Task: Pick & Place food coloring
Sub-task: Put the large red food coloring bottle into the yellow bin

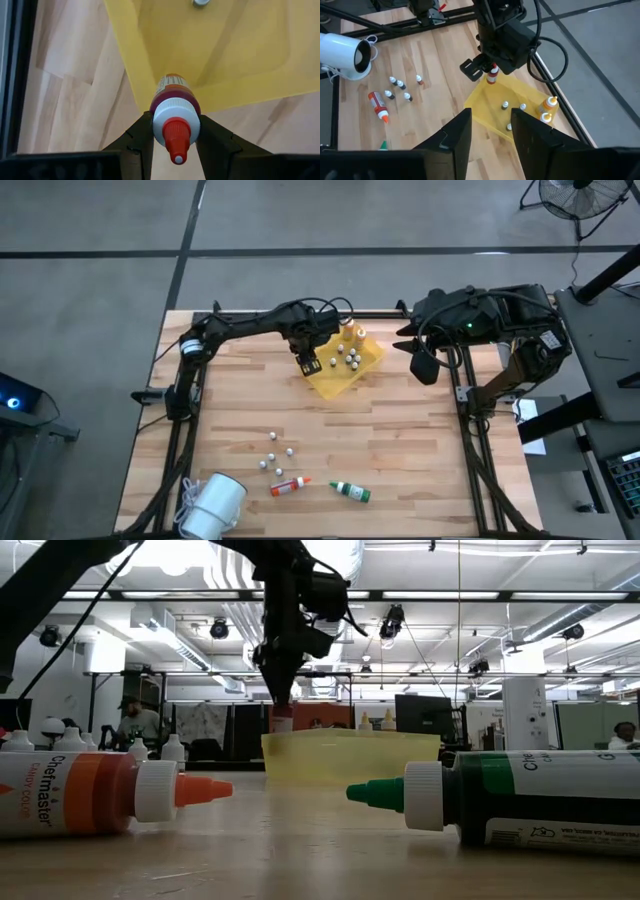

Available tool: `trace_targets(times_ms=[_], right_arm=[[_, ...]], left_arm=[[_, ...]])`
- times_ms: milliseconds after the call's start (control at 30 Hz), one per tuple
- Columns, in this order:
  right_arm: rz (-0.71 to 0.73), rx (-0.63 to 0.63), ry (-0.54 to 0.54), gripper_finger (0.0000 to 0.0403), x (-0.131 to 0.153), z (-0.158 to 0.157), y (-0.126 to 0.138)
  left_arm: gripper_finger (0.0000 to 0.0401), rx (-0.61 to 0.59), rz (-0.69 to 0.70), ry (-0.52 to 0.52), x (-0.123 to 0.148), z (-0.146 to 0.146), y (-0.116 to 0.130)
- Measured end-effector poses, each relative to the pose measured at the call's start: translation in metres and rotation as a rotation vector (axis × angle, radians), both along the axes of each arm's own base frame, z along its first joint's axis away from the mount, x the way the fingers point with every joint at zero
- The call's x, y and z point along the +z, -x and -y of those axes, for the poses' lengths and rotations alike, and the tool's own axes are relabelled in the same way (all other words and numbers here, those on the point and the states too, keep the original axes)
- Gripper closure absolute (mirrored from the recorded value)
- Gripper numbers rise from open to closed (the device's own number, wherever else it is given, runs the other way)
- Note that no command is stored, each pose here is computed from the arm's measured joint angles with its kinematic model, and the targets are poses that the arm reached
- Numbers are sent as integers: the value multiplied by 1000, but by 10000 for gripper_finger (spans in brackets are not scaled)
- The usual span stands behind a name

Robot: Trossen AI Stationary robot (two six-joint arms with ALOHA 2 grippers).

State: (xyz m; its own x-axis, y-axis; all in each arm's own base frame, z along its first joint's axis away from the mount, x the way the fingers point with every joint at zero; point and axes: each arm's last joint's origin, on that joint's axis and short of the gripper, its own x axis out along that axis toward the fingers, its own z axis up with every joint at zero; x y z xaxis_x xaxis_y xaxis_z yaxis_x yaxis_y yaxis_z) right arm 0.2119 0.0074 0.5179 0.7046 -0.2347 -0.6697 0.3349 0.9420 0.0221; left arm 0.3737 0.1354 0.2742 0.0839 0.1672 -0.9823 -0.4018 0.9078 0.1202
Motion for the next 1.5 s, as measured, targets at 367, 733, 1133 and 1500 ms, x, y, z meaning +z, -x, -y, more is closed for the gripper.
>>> trace_targets(times_ms=[367, 733, 1133, 1500], right_arm=[[0, 1, -1, 282, 0, 0, 0], [0, 1, -1, 280, 0, 0, 0], [-3, 11, 9, 292, 0, 0, 0], [-3, 11, 9, 295, 0, 0, 0]], left_arm=[[302, 9, 6, -1, -20, -1, -1], [302, 20, -8, 3, -37, -2, 2], [268, 26, 7, 2, -36, -2, 0], [210, 20, 37, 52, -36, -1, -2]])
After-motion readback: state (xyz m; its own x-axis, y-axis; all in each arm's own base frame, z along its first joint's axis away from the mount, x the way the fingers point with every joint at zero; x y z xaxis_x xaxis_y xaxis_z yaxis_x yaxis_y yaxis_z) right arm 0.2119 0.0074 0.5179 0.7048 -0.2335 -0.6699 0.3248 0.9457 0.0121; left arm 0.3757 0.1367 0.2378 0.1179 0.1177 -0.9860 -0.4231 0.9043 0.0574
